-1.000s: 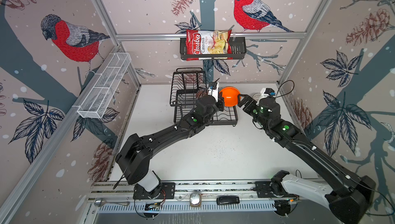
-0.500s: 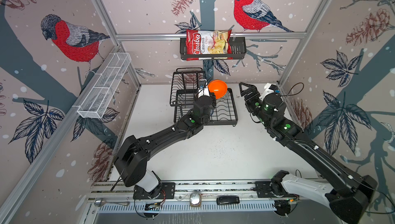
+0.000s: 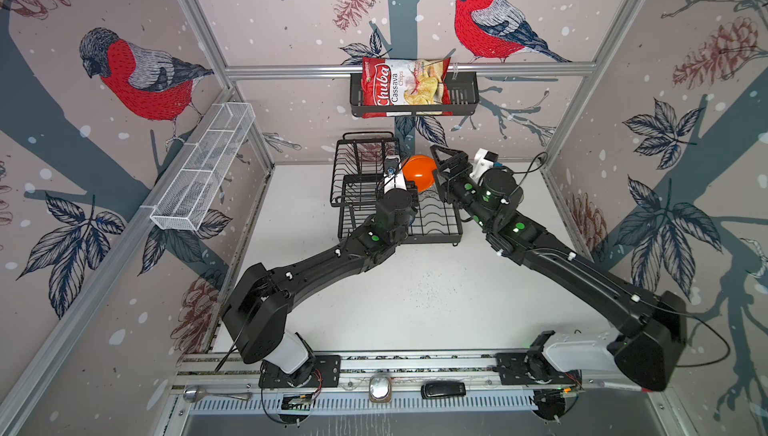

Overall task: Load the bowls into the dish rack
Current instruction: 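Raise the orange bowl above the rack with both grippers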

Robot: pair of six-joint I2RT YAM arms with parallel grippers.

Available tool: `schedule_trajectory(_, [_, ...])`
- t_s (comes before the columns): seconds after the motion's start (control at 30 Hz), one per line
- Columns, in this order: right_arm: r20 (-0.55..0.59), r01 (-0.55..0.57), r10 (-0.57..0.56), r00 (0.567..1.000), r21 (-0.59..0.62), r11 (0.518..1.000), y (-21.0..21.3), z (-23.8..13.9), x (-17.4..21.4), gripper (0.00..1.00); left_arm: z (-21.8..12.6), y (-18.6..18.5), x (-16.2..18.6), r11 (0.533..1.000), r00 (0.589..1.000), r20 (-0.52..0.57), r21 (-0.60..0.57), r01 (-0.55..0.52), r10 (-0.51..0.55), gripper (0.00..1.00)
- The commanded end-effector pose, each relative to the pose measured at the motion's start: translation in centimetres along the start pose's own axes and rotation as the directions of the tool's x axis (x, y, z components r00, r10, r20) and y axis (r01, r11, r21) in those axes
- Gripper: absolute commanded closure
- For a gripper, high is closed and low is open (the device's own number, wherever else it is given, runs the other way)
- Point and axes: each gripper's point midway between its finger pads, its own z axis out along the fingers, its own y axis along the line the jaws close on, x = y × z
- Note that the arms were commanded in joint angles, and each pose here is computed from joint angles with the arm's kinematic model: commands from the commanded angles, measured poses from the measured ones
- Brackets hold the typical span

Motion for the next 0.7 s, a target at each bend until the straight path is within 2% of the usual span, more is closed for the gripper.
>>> schedule_trajectory(0.0, [-0.026,-0.091,0.088,0.996,-0.111,0.99,2.6,0.9,0.3,0.13,-0.5,-0.2,-2.4,0.998,0.994,0.081,0.018,0.068,-0.069,1.0])
schedule_trajectory(0.27, [0.022,-0.142,0.145,0.989,-0.099,0.985,1.9,2.9,-0.6,0.26,-1.1,-0.5,-2.7,0.997,0.993,0.096,0.032,0.065,-0.068,1.0])
schedule_trajectory(0.4, [0.033,-0.176,0.18,0.983,-0.1,0.979,1.3,3.4,-1.0,0.36,-1.3,-0.4,-2.8,0.997,0.992,0.102,0.035,0.067,-0.07,1.0])
schedule_trajectory(0.5, [0.037,-0.184,0.188,0.981,-0.092,0.979,1.0,3.6,-1.1,0.48,-1.4,-0.5,-2.9,0.997,0.991,0.108,0.042,0.07,-0.074,1.0])
schedule_trajectory(0.67, [0.05,-0.193,0.197,0.979,-0.077,0.978,0.3,3.7,-1.3,0.59,-1.5,-0.6,-2.8,0.996,0.991,0.109,0.052,0.07,-0.075,1.0])
